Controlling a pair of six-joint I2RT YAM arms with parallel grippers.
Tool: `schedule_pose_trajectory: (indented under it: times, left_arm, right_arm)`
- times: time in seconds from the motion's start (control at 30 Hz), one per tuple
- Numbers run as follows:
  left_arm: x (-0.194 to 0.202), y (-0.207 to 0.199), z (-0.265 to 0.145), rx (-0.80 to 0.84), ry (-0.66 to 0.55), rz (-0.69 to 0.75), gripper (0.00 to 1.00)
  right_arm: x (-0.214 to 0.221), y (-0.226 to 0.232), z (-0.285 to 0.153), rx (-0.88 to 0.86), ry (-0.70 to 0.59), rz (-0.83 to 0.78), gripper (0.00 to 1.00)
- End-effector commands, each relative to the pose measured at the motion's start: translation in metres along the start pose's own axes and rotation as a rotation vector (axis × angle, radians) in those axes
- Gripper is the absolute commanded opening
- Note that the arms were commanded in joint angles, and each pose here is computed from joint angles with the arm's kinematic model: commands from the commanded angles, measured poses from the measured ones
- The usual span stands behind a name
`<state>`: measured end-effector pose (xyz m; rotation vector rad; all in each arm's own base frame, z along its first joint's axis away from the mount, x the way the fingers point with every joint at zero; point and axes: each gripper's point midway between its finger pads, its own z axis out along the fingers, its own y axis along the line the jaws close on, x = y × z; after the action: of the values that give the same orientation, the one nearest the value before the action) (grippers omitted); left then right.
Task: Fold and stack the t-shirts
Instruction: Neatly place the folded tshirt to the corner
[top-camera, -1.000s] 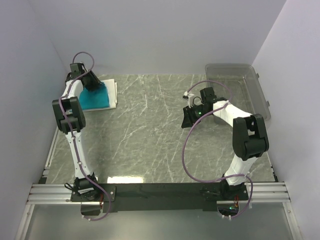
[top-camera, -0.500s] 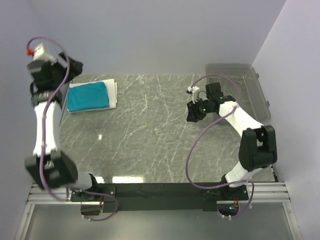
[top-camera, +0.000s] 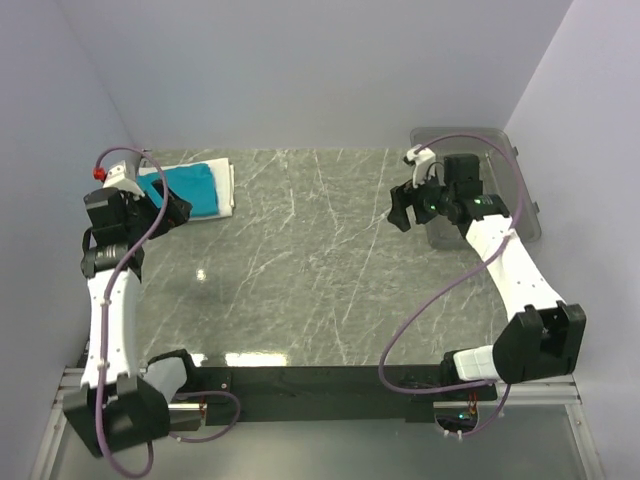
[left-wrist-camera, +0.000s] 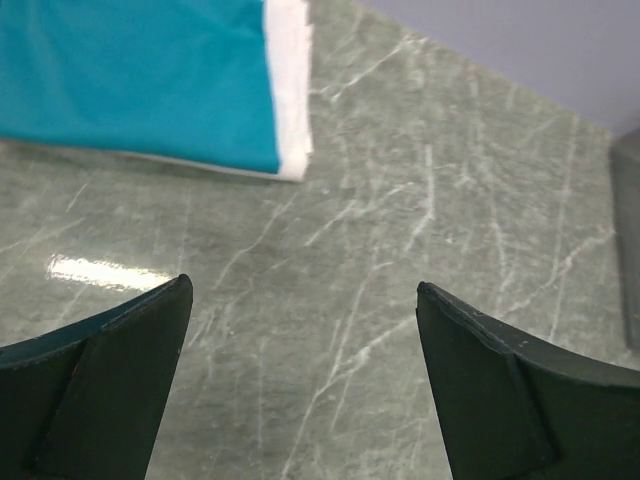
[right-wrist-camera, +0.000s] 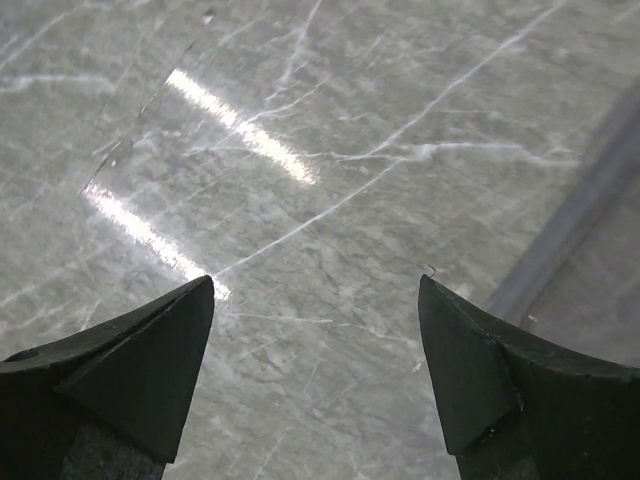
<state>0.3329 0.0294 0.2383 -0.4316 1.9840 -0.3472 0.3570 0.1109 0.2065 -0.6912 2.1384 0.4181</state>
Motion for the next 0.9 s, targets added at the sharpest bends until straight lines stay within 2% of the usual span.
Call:
schedule_pose_trajectory:
  times: [0.0, 0.23, 0.4, 0.53, 0.87]
  left_arm:
    - [0.001, -0.014, -0.019, 0.032, -0.039, 0.061, 1.00]
    - [0.002, -0.027, -0.042, 0.056, -0.077, 0.030, 0.99]
    - [-0.002, -0.032, -0.055, 0.065, -0.107, 0.043, 0.99]
    - [-0.005, -0.035, -0.059, 0.061, -0.113, 0.055, 1.00]
    - [-0.010, -0.038, -0.058, 0.062, -0.118, 0.064, 0.99]
  right_arm:
    - [-0.027, -0.023, -0.029, 0.166, -0.093, 0.052, 0.89]
    - [-0.026, -0.077, -0.060, 0.523, -0.147, 0.238, 0.91]
    - [-0.020, -0.077, -0.062, 0.506, -0.151, 0.307, 0.92]
    - [-0.018, -0.082, -0.070, 0.556, -0.168, 0.347, 0.93]
    - [-0.004, -0.076, -0.082, 0.566, -0.158, 0.288, 0.93]
